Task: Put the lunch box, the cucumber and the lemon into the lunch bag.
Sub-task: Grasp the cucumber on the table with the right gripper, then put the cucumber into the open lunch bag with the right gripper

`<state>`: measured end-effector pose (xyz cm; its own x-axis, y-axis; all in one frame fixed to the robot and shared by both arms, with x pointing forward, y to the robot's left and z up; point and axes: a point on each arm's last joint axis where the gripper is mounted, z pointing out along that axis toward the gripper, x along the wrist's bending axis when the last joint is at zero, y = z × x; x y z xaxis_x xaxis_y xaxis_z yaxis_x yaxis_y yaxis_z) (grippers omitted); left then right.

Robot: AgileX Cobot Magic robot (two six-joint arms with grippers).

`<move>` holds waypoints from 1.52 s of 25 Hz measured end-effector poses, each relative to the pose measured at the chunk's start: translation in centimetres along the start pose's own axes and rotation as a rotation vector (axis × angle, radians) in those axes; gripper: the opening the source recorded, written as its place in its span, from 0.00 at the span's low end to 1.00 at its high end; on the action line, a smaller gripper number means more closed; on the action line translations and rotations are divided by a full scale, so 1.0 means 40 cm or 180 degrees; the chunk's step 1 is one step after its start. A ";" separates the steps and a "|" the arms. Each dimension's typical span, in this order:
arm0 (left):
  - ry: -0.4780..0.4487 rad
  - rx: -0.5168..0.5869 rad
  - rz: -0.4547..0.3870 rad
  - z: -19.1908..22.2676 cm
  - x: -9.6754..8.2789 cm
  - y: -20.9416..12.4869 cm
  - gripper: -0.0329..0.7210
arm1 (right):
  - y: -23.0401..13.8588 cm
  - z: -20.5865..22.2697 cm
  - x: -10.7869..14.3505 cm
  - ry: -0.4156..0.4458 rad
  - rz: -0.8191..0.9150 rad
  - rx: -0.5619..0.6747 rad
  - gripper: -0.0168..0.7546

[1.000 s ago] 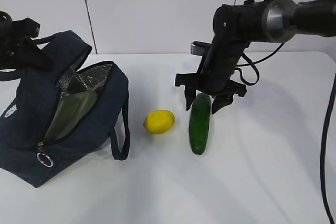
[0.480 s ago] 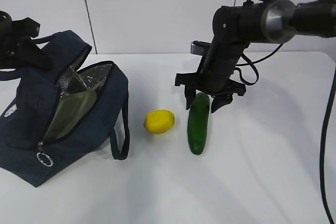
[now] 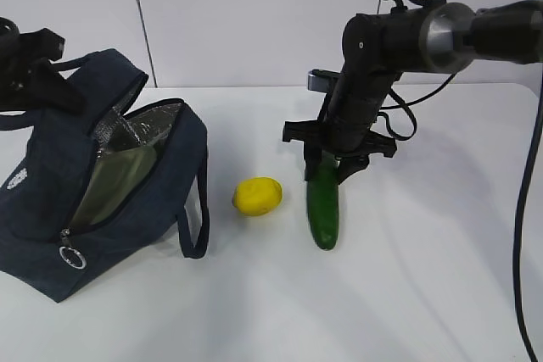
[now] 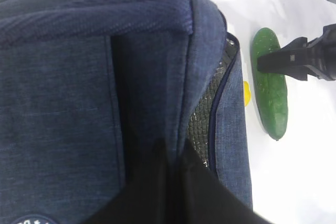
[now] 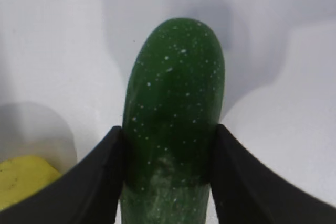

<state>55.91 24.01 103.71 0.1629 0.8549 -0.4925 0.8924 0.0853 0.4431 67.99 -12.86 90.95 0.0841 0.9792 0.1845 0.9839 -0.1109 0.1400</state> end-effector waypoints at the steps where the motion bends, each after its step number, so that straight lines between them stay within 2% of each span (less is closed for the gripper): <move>1: 0.0000 0.0000 0.0000 0.000 0.000 0.000 0.04 | 0.000 0.000 0.000 0.0000 0.0000 0.0000 0.47; 7: 0.0003 -0.0007 0.0000 0.000 0.000 0.000 0.04 | 0.013 -0.038 0.003 -0.0143 -0.0199 0.0090 0.46; 12: 0.0009 -0.0021 0.0000 0.000 0.001 0.001 0.04 | 0.055 -0.141 0.034 -0.0114 -0.0460 -0.0038 0.46; 15: 0.0014 -0.0031 0.0000 0.000 0.001 0.002 0.04 | 0.074 -0.202 0.068 0.0171 -0.0600 -0.0161 0.46; 21: 0.0017 -0.0038 0.0000 0.000 0.001 0.003 0.04 | 0.062 -0.262 0.150 0.1272 -0.0876 -0.0094 0.46; 23: 0.0017 -0.0038 0.0000 0.000 0.001 0.003 0.04 | 0.054 -0.268 0.170 0.1485 -0.0959 -0.0066 0.46; 38: 0.0020 -0.0044 0.0000 0.000 0.001 0.003 0.04 | -0.049 -0.267 0.333 0.1850 -0.1386 0.0014 0.46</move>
<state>56.03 24.07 103.74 0.1602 0.8581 -0.4878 0.8865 0.0923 0.4535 65.50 -1.40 103.52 -0.4114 0.6859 0.6003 0.9099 0.2704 0.3147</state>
